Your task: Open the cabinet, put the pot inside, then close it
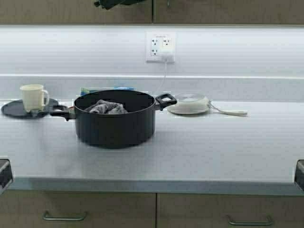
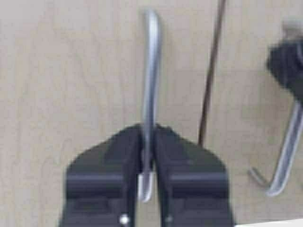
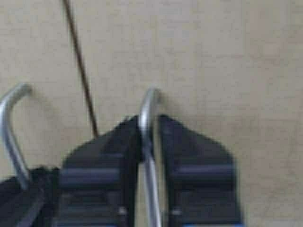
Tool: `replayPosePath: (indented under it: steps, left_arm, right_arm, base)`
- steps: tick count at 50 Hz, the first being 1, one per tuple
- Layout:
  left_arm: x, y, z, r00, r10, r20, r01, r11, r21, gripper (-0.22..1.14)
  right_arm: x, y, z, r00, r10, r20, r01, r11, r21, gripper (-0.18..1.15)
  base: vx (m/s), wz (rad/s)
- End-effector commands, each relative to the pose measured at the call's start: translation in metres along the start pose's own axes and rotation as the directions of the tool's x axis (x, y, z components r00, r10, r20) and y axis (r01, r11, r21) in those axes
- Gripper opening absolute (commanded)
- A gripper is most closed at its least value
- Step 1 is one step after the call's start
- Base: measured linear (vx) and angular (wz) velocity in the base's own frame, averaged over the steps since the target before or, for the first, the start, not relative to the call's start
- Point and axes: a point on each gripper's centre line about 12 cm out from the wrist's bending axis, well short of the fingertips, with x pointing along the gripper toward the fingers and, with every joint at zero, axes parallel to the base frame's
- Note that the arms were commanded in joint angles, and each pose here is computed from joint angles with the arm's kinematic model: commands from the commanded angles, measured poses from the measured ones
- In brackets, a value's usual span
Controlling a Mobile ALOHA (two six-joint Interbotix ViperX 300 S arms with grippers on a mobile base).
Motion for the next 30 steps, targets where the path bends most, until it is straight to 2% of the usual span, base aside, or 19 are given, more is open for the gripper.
replayPosePath:
  steps: [1, 3, 5, 10, 22, 30]
  left_arm:
    - [-0.005, 0.001, 0.025, 1.000, -0.009, 0.029, 0.009, 1.000, -0.026, -0.03]
    - [-0.009, 0.002, 0.029, 1.000, -0.010, 0.028, 0.011, 1.000, -0.027, 0.06]
    - [-0.013, 0.004, 0.031, 1.000, -0.014, 0.021, 0.015, 1.000, -0.027, 0.11]
    - [-0.028, 0.006, 0.038, 0.999, -0.035, -0.008, 0.035, 0.999, -0.028, 0.05]
    - [-0.075, 0.017, 0.068, 0.990, -0.108, -0.093, 0.104, 0.994, -0.045, 0.03]
    - [-0.099, 0.020, 0.077, 0.972, -0.170, -0.162, 0.166, 0.985, -0.039, 0.03]
  right_arm:
    - [-0.008, -0.015, 0.023, 0.999, -0.022, 0.037, 0.021, 1.000, 0.018, 0.06]
    - [-0.012, -0.017, 0.025, 0.999, -0.019, 0.033, 0.018, 1.000, 0.019, 0.12]
    - [-0.018, -0.018, 0.027, 0.999, -0.016, 0.033, 0.016, 1.000, 0.021, 0.10]
    - [-0.038, -0.023, 0.032, 1.000, 0.008, 0.012, -0.009, 1.000, 0.023, 0.03]
    - [-0.093, -0.029, 0.042, 0.985, 0.146, -0.088, -0.144, 0.989, 0.037, 0.05]
    - [-0.117, -0.032, 0.037, 0.967, 0.212, -0.144, -0.212, 0.977, 0.017, 0.05]
  base:
    - [-0.01, -0.01]
    - [-0.01, 0.00]
    - [0.00, 0.00]
    - [0.00, 0.00]
    - [0.00, 0.01]
    - [-0.03, -0.01]
